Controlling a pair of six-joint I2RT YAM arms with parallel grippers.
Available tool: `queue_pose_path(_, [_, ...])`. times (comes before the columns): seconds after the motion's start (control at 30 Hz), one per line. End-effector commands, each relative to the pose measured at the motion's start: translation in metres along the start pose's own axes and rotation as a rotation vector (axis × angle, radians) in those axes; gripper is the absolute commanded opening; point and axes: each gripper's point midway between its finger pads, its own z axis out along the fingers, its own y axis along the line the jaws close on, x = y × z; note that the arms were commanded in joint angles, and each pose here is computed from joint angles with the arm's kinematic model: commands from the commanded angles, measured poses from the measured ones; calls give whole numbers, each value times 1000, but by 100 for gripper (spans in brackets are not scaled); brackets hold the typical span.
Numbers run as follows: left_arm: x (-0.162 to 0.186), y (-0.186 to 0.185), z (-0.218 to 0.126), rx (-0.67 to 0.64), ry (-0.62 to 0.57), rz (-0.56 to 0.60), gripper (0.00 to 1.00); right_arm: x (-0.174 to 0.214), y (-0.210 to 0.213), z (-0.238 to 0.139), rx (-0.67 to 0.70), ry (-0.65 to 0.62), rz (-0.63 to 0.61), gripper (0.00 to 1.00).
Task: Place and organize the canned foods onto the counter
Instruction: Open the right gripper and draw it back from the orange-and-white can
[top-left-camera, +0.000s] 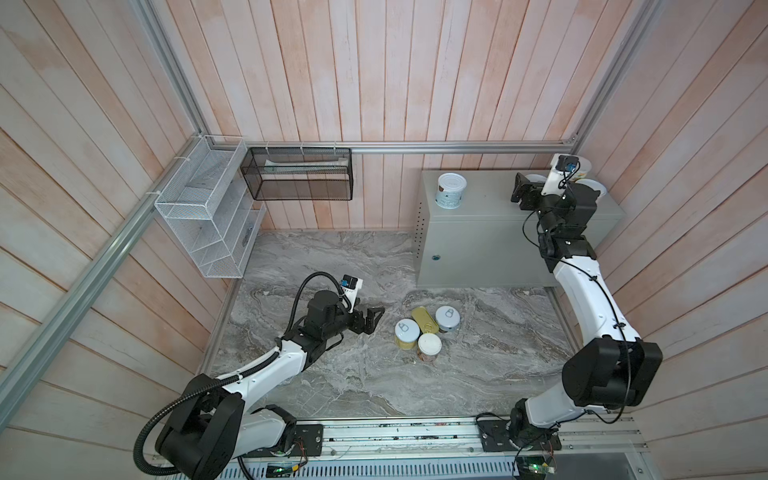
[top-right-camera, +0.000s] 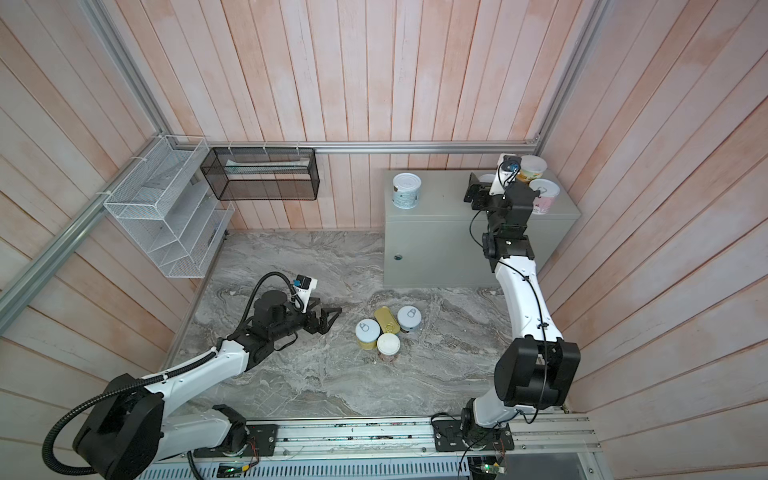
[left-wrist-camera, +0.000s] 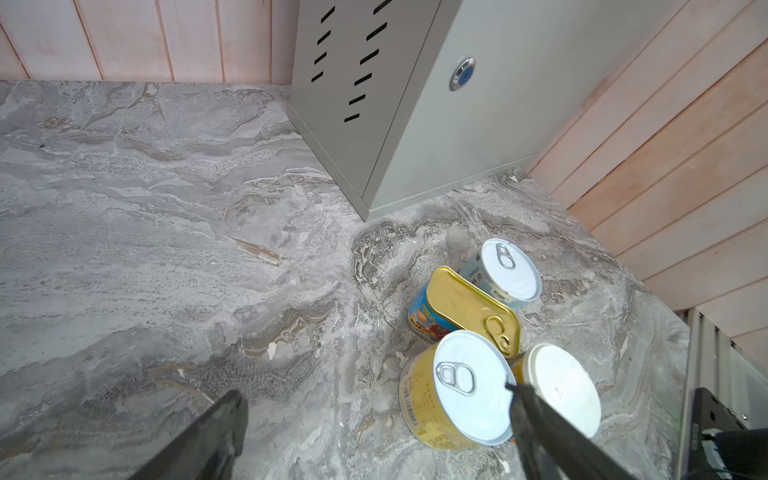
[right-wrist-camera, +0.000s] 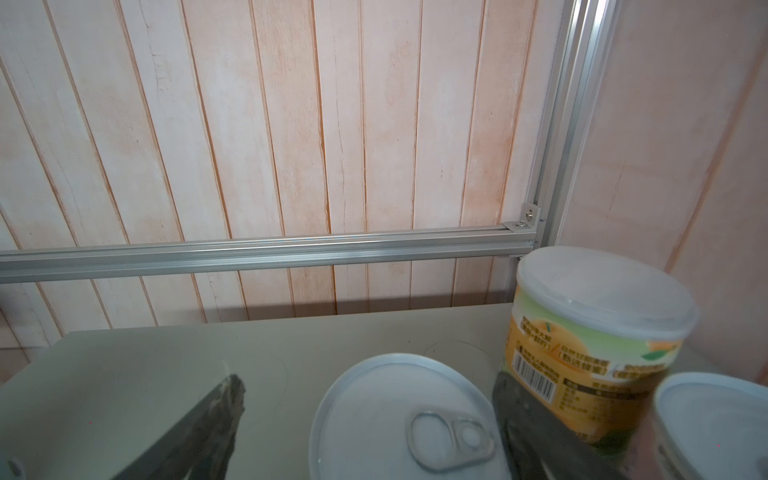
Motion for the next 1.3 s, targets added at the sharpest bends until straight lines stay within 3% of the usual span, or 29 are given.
queue_pose_path(0.0, [-2,-1,2,11,-7,3,100,-21,2,-7,7,-28,-12,94])
queue_pose_path(0.47, [-2,-2,0,12,-12,6,100,-34,28,-19,-11,-33,-39,94])
queue_pose_path(0.8, [-16,6,-2,-55,-14,33,100,-37,62,-93,-104,38,23,94])
queue_pose_path(1.03, [-60,4,-10,-94,-115,2,100,-2,94,-178,-335,81,6,94])
queue_pose_path(1.1, [-67,3,-10,-95,-130,-3,100,13,91,-193,-329,111,-1,95])
queue_pose_path(1.17, [-68,8,-7,-116,-125,-23,100,28,87,-203,-313,136,35,95])
queue_pose_path(1.27, [-58,15,1,-137,-95,-50,100,65,102,-218,-409,198,101,95])
